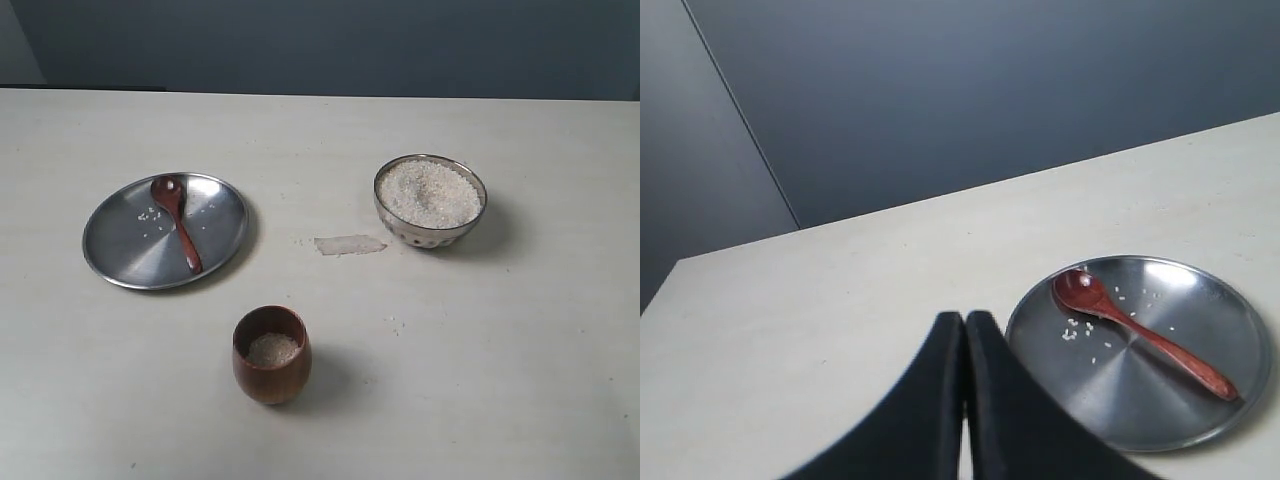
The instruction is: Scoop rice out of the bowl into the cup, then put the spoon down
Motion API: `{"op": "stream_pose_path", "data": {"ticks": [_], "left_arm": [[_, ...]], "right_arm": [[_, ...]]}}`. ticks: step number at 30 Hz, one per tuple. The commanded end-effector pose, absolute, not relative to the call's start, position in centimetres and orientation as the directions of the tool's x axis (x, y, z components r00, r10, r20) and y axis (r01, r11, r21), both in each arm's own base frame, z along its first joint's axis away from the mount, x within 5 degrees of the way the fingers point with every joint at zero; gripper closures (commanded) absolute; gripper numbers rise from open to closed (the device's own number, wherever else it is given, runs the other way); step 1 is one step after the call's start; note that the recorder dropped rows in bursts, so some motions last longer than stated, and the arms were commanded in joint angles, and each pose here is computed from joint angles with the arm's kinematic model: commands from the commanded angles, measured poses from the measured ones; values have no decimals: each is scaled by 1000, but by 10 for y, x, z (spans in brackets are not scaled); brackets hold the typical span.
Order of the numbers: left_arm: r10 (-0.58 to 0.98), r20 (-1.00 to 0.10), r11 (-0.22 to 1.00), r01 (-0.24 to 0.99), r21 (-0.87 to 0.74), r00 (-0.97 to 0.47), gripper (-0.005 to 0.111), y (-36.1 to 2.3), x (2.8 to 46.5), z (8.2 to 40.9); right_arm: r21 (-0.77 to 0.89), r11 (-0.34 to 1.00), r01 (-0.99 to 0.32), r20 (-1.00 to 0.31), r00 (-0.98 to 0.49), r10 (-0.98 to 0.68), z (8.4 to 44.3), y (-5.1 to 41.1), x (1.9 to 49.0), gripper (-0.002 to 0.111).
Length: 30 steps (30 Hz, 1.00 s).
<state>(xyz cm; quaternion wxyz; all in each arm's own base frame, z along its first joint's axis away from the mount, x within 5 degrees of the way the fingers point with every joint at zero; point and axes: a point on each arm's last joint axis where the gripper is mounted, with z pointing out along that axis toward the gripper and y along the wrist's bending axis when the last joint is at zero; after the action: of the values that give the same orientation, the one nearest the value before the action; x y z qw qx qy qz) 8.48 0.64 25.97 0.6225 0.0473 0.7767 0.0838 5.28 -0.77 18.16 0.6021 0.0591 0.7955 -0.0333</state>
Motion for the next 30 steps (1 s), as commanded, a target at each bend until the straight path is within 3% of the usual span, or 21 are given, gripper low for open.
{"op": "stream_pose_path", "data": {"ticks": [1,12,16,30], "left_arm": [[191,-965,979,-33,200,-178,106,6,76,236],[137,-975,989,-39,146,-172,106,5,61,193],[119,-986,991,-46,125,-118,106,4,57,196],[-24,-985,999,-36,-18,-173,106,2,55,189]], "right_arm": [[18,991,136,-963,-264,53,181,-8,53,108],[18,991,136,-963,-264,53,181,-8,53,108],[18,991,136,-963,-264,53,181,-8,53,108],[18,991,136,-963,-264,53,181,-8,53,108]]}}
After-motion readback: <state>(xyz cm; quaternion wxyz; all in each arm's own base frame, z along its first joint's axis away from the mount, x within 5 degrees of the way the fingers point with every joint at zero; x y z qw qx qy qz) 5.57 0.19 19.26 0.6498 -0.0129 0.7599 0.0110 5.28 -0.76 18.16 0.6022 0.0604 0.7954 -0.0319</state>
